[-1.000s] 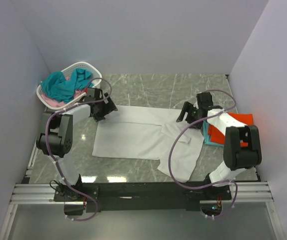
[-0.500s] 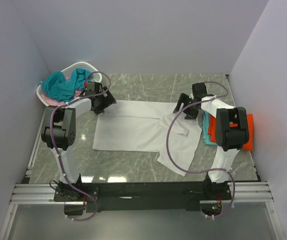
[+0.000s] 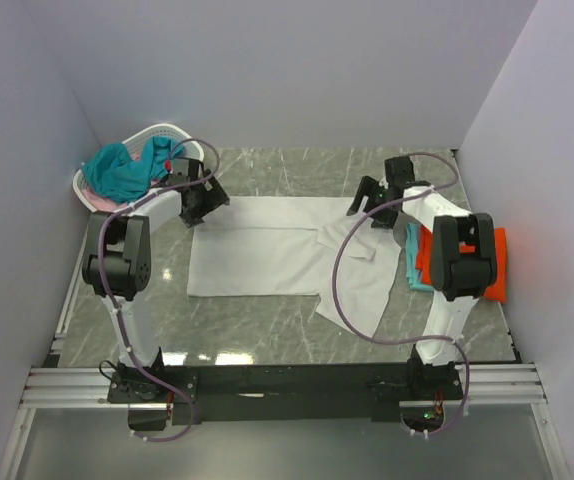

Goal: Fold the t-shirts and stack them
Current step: Fold the tshirt

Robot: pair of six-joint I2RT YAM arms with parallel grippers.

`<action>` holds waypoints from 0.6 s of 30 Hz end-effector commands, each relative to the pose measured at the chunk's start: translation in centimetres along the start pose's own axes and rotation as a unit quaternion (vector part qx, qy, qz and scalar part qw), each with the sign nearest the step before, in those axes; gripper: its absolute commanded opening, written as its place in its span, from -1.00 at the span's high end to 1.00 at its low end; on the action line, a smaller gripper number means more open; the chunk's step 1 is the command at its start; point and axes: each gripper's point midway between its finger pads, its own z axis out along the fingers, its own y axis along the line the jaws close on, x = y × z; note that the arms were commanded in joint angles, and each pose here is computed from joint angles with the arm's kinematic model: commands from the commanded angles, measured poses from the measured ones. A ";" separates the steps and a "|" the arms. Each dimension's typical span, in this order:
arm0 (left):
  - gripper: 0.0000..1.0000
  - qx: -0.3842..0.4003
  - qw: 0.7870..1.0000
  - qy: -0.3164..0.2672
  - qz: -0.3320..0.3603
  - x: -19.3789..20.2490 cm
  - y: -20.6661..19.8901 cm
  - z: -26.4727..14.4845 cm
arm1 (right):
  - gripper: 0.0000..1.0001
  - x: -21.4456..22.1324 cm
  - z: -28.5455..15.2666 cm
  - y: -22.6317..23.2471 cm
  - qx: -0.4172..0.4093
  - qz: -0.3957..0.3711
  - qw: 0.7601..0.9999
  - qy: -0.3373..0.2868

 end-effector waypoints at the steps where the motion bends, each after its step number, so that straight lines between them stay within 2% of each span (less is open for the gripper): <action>1: -0.99 0.007 0.999 -0.044 0.009 -1.8 -2.0 -5.4 | -0.75 -2.1 -6.1 2.0 -0.014 -0.025 0.997 -0.077; 4: -0.99 0.006 0.998 -0.060 0.002 -1.0 -1.9 -8.5 | -0.79 -1.0 -9.0 1.9 -0.014 -0.027 0.994 -0.102; 6: -0.99 -0.016 0.999 -0.049 -0.004 1.0 -0.1 -9.6 | -0.79 -0.2 -10.2 1.6 -0.013 -0.022 0.993 -0.111; 7: -0.99 -0.011 0.998 -0.066 -0.015 1.0 -0.1 -11.5 | -0.80 0.6 -11.3 1.1 -0.011 -0.019 0.992 -0.122; 10: -0.99 -0.029 0.997 -0.056 -0.044 4.2 2.7 -13.8 | -0.81 2.5 -13.0 0.4 -0.013 -0.002 0.990 -0.139; 11: -0.99 -0.055 0.997 -0.040 -0.048 6.3 5.0 -13.8 | -0.82 2.9 -13.4 0.3 -0.017 0.006 0.989 -0.143; 13: -0.99 -0.062 0.994 -0.048 -0.074 7.3 6.4 -15.6 | -0.82 4.4 -14.1 0.0 -0.029 0.010 0.988 -0.148; 14: -0.99 -0.086 0.992 -0.042 -0.078 8.8 8.4 -15.6 | -0.82 4.7 -14.3 -0.1 -0.032 0.014 0.988 -0.152; 18: -0.99 -0.086 0.990 -0.030 -0.108 12.1 11.1 -17.2 | -0.83 6.4 -15.0 -1.2 -0.028 0.012 0.986 -0.164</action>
